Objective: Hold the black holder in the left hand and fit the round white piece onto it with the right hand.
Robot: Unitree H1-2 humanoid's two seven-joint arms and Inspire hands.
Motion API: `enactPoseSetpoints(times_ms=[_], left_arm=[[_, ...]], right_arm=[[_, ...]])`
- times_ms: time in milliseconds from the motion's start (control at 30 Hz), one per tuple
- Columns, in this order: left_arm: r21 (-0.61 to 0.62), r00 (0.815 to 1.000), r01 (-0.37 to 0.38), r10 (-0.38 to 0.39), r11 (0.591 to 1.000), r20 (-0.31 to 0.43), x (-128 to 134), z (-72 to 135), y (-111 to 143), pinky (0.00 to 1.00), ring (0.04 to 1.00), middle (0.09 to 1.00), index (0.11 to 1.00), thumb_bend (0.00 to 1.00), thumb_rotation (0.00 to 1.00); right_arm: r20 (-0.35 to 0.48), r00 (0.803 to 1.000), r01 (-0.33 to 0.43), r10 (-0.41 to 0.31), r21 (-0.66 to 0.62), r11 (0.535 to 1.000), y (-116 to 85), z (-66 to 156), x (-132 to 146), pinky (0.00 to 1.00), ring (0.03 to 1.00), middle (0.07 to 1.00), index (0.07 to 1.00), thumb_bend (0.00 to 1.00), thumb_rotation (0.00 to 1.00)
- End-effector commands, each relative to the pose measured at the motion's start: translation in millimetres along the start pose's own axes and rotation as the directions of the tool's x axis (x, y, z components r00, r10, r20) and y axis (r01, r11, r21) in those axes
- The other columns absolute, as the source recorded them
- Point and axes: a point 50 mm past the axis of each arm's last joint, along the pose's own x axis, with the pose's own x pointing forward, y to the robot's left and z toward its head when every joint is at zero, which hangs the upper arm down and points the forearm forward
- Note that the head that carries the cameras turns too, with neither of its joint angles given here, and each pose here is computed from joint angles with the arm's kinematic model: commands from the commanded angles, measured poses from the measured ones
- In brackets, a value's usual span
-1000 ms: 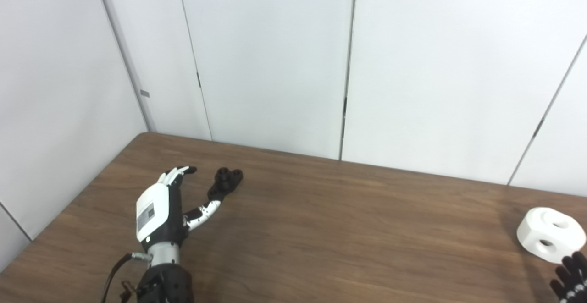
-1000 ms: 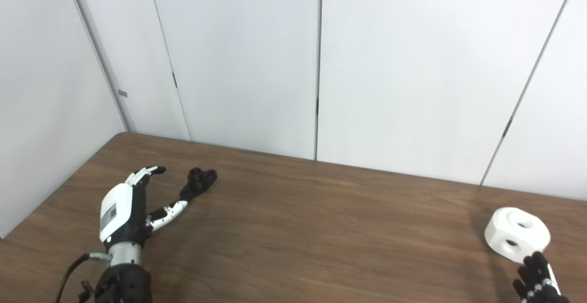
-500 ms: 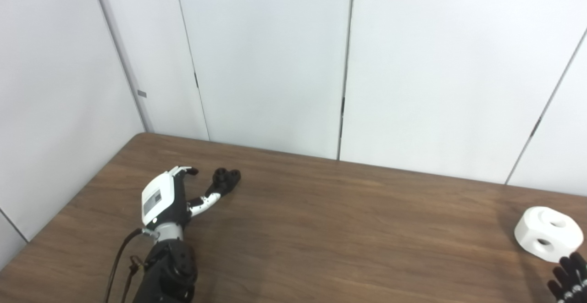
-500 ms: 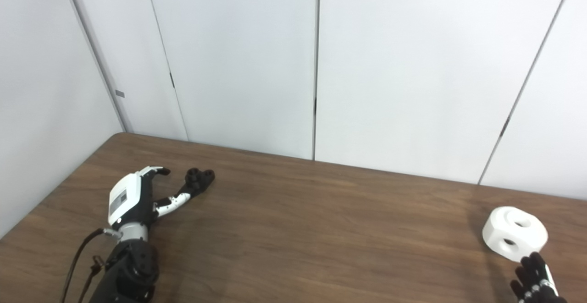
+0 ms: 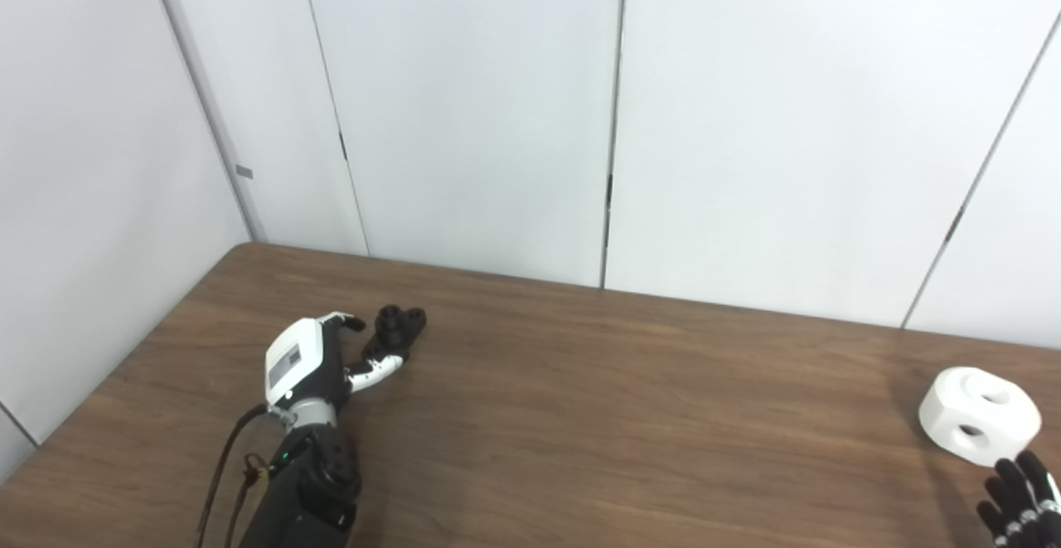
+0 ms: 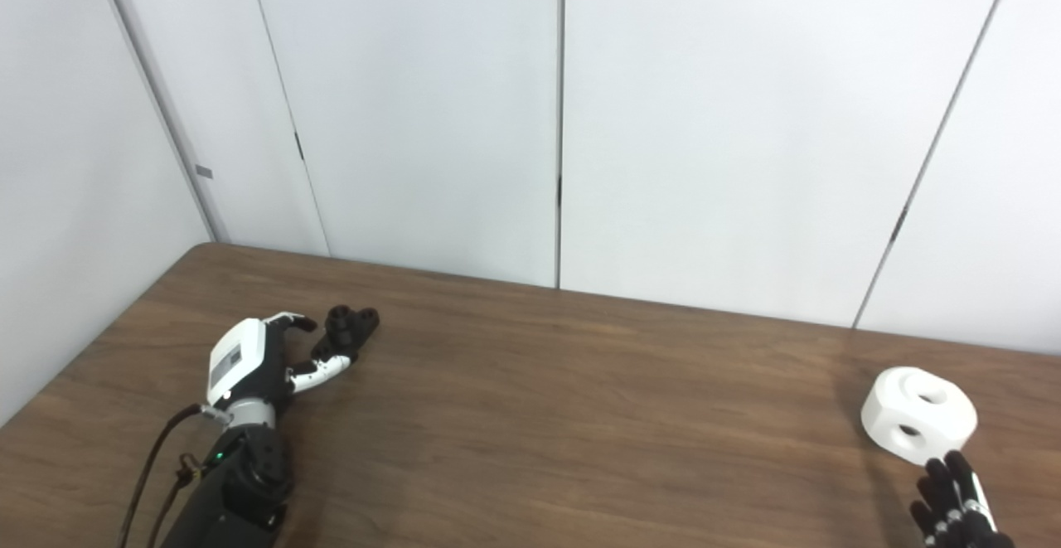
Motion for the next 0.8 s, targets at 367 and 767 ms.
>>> enactPoseSetpoints(times_ms=[367, 767], left_arm=[[-0.010, 0.995, -0.100, 0.100, 0.995, 0.019, 28, 20, 19, 0.92, 0.900, 0.834, 0.684, 0.84, 0.36], [-0.035, 0.995, -0.097, 0.097, 0.995, 0.019, 27, 21, 15, 0.89, 0.900, 0.824, 0.532, 0.81, 0.26]], right_arm=[[-0.068, 0.998, 0.012, -0.010, 0.033, 0.999, 4, -16, -19, 1.00, 0.997, 0.985, 1.000, 0.64, 1.00], [-0.062, 0.998, 0.014, -0.012, 0.039, 0.999, 3, -16, -19, 1.00, 0.990, 0.989, 1.000, 0.65, 1.00]])
